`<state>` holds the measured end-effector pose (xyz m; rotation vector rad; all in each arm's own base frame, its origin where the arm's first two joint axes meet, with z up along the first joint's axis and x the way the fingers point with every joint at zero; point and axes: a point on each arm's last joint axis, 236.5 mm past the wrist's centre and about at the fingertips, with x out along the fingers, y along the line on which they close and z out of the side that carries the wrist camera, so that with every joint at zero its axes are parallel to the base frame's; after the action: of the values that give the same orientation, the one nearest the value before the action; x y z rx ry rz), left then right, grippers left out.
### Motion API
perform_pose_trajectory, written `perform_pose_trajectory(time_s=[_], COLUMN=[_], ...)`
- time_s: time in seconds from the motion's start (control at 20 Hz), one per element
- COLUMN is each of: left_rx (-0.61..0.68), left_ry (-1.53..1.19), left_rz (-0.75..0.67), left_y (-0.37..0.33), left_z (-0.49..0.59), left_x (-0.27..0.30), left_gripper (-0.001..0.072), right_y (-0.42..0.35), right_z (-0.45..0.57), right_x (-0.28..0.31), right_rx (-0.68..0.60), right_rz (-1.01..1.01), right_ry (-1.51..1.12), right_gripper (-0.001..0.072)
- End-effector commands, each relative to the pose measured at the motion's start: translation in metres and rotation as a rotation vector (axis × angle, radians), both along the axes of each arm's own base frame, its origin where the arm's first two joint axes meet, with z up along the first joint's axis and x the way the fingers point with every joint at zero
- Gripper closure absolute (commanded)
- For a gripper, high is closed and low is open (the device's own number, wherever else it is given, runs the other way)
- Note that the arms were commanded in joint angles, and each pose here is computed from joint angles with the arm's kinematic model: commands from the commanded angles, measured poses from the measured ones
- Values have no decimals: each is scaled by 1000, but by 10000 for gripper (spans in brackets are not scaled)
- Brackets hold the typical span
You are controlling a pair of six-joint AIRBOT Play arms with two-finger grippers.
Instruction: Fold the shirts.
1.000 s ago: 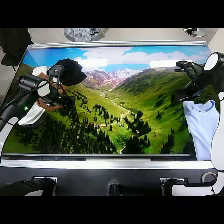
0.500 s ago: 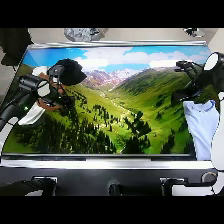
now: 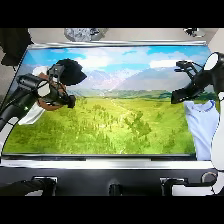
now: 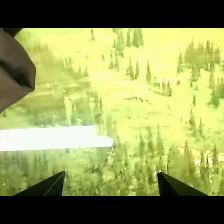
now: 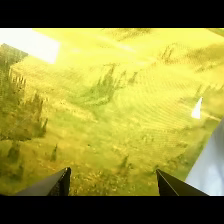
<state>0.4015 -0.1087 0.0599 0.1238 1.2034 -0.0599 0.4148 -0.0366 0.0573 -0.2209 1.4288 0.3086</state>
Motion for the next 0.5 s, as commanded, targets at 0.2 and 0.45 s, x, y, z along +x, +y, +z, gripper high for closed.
perform_pose_trajectory(time_s=[0.2, 0.45], left_rx=[-48, -72], left_ry=[-137, -256], left_rz=[-26, -62], left_y=[-16, -22], left_z=[1, 2], left_x=[39, 76], left_gripper=[-13, -13], right_y=[-2, -5], right_z=[2, 7], right_x=[16, 38], right_rx=[-8, -20], right_rz=[-5, -14], right_ry=[-66, -163], right_gripper=[76, 76])
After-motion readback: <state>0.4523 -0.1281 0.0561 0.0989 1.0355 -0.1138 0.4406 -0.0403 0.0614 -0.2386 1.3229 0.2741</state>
